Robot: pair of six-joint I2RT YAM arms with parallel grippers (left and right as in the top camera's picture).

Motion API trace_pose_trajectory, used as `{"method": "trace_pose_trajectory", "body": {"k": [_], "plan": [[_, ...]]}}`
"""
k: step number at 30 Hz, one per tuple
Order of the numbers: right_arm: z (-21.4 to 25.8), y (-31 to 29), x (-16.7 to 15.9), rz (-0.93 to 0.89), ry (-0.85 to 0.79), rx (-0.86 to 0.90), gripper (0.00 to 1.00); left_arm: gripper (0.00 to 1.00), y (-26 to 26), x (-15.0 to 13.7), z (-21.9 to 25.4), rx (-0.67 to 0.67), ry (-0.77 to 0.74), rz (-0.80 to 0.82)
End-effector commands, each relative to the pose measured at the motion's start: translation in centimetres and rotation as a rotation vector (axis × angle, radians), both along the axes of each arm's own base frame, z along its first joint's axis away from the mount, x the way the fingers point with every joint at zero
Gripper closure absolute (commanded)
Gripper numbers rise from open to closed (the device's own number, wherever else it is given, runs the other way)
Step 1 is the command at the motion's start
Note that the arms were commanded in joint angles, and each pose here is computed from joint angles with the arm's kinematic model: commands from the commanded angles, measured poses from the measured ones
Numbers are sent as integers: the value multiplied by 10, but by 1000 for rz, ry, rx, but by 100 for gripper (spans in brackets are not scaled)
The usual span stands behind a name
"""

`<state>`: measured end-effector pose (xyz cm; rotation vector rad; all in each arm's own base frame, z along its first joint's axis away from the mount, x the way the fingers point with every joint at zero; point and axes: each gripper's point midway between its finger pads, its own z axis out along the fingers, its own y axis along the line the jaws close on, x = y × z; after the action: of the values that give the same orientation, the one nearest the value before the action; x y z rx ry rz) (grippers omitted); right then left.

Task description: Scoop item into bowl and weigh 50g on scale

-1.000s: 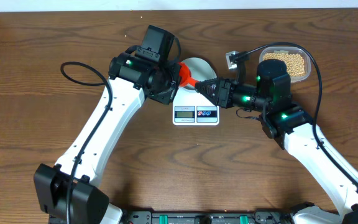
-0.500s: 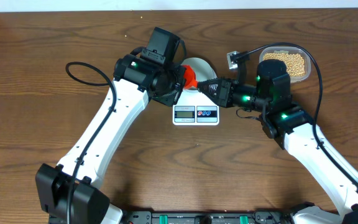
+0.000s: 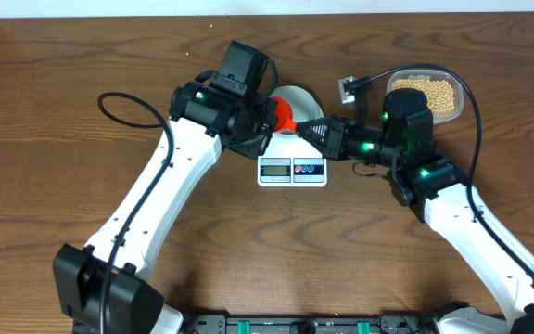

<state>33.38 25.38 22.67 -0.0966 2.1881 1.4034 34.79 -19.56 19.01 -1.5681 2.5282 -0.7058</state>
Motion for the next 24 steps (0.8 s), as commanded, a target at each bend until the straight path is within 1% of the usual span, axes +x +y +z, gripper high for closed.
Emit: {"method": "trace_pose_trajectory", "body": {"k": [1, 3, 6, 8, 10, 11, 18, 24], "plan": [[6, -9, 11, -40, -11, -5, 99, 78, 1, 0, 3, 9, -8, 2], [4, -15, 14, -54, -2, -9, 99, 67, 1, 0, 3, 11, -11, -2], [2, -23, 19, -78, 4, -12, 99, 46, 1, 1, 3, 27, -28, -46], [2, -30, 23, -97, 8, -13, 99, 37, 2, 1, 3, 46, -46, -84], [1, -35, 25, -111, 13, -15, 99, 35, 4, 2, 3, 63, -59, -108], [-1, -41, 28, -125, 16, -20, 99, 35, 7, 4, 2, 96, -83, -147], [-8, -72, 37, -185, 23, -58, 98, 34, 14, 18, 7, 207, -233, -427], [-4, -92, 36, -224, 1, -117, 98, 34, 15, 27, 11, 300, -353, -657]]}}
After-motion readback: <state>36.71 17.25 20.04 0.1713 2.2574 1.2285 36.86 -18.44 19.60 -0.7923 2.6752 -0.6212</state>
